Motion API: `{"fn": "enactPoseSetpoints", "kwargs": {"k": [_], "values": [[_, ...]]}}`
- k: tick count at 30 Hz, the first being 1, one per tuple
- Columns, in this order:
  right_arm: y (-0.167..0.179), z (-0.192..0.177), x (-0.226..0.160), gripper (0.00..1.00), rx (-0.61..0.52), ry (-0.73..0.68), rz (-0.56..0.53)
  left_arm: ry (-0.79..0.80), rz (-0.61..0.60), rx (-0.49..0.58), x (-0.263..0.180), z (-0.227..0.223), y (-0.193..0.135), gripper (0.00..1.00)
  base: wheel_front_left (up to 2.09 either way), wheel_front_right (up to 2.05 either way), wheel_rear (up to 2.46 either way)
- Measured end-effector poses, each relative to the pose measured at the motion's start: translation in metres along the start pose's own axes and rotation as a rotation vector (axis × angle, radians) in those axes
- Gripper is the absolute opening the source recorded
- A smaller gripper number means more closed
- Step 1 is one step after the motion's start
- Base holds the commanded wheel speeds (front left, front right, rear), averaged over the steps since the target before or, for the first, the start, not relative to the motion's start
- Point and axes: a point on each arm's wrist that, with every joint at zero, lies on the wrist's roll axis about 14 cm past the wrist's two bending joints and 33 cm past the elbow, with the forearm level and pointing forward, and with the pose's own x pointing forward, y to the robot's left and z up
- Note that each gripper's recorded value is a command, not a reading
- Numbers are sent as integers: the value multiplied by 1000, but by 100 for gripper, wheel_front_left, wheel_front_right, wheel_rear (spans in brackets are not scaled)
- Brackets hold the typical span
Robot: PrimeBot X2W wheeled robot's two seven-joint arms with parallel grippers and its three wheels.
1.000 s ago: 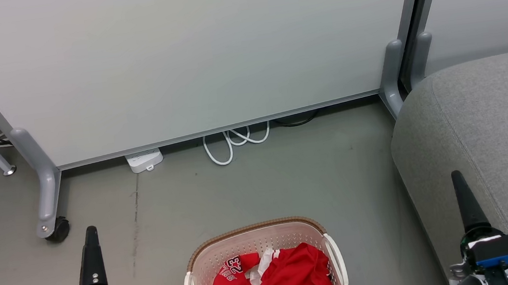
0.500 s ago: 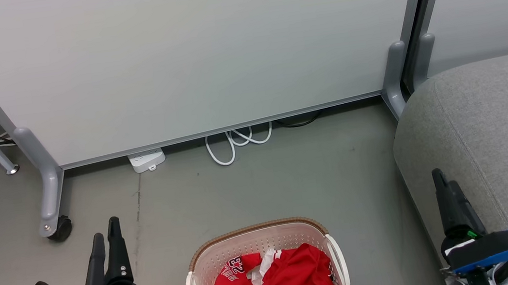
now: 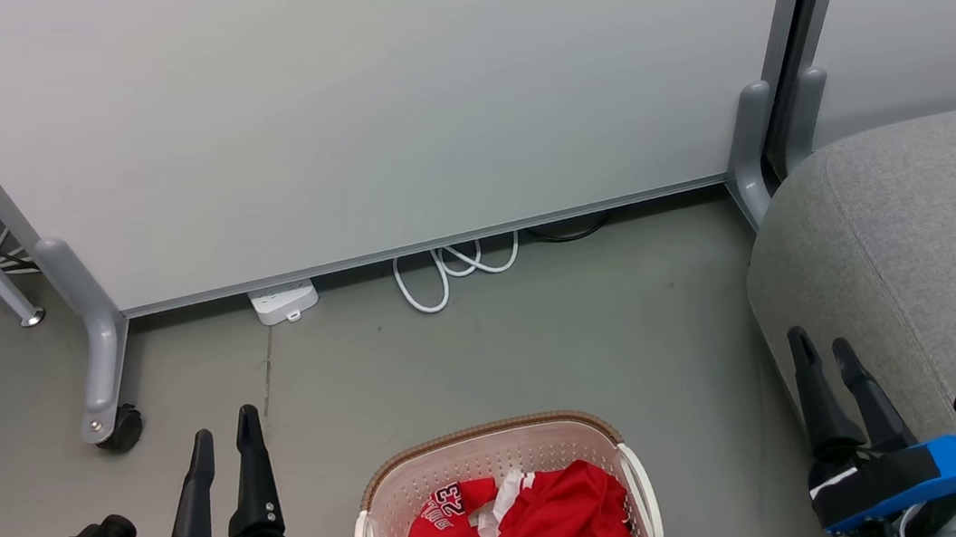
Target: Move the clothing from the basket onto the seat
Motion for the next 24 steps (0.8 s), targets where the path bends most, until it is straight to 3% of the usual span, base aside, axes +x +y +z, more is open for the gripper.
{"fn": "enactPoseSetpoints", "kwargs": {"k": [24], "values": [[6,-4,0,100,-266,-8,38,-28,-58,267,-2,-1,-13,100,0,0,0]]}}
